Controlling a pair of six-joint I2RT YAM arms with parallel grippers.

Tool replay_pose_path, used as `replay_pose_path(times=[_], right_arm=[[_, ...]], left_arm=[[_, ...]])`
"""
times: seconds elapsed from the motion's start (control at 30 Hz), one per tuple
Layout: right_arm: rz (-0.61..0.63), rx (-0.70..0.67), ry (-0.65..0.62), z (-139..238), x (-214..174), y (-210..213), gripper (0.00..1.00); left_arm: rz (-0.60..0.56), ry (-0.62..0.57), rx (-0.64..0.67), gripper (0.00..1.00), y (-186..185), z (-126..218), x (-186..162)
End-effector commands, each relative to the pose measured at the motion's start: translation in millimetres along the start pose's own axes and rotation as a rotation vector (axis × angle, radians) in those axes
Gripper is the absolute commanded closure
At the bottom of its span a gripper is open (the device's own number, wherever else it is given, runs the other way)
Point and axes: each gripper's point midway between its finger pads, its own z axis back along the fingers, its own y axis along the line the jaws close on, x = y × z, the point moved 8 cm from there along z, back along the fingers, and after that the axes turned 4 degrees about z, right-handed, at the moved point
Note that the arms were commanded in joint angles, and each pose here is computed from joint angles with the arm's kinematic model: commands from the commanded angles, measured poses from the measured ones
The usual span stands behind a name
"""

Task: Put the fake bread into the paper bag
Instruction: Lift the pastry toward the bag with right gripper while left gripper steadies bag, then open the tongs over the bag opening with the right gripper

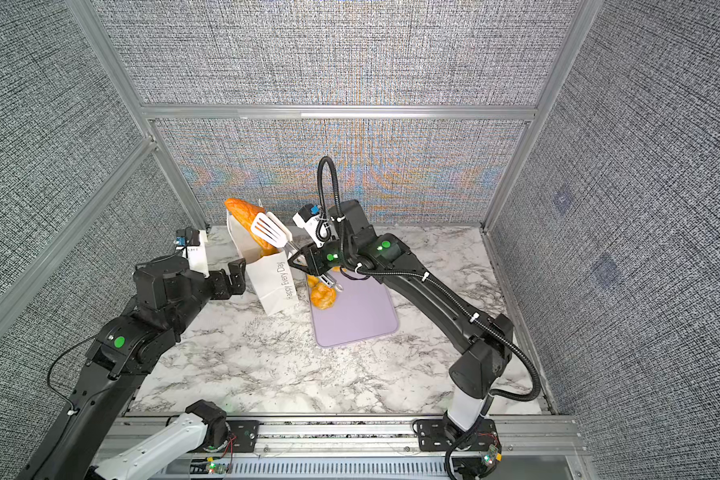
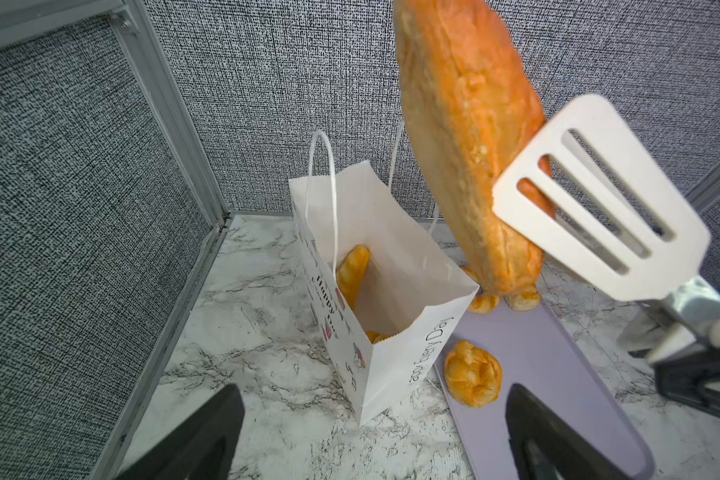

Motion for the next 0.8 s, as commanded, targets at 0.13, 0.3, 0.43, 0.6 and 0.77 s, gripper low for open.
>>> replay_pose_path(times=[0.13,0.3,0.43,0.6,0.77], right_arm=[[-0.001,0.069,-0.066,-14.3,14.9,2.9,0.68],[-0.018,0.054,-0.05,-25.3,12.7,-4.5,0.68],[-0.037,0.044,-0.033,-33.9,10.7,-10.6,0.68],[-0.062,0.028,-0.006,-43.5,7.4,-17.8,0.68],[-0.076,-0.003,0.017,-50.4,4.6,-24.1,0.68]], left_arm=[[0.004,0.022,0.01,0.0,4.9,1.2,-7.3],[0.002,0.036,0.014,0.01,5.9,-0.6,-11.5],[-0.006,0.041,0.017,0.01,5.9,-1.3,-11.4],[-0.014,0.051,0.021,0.0,6.2,-2.3,-13.0],[-0.018,0.057,0.026,0.0,7.3,-2.0,-14.6]])
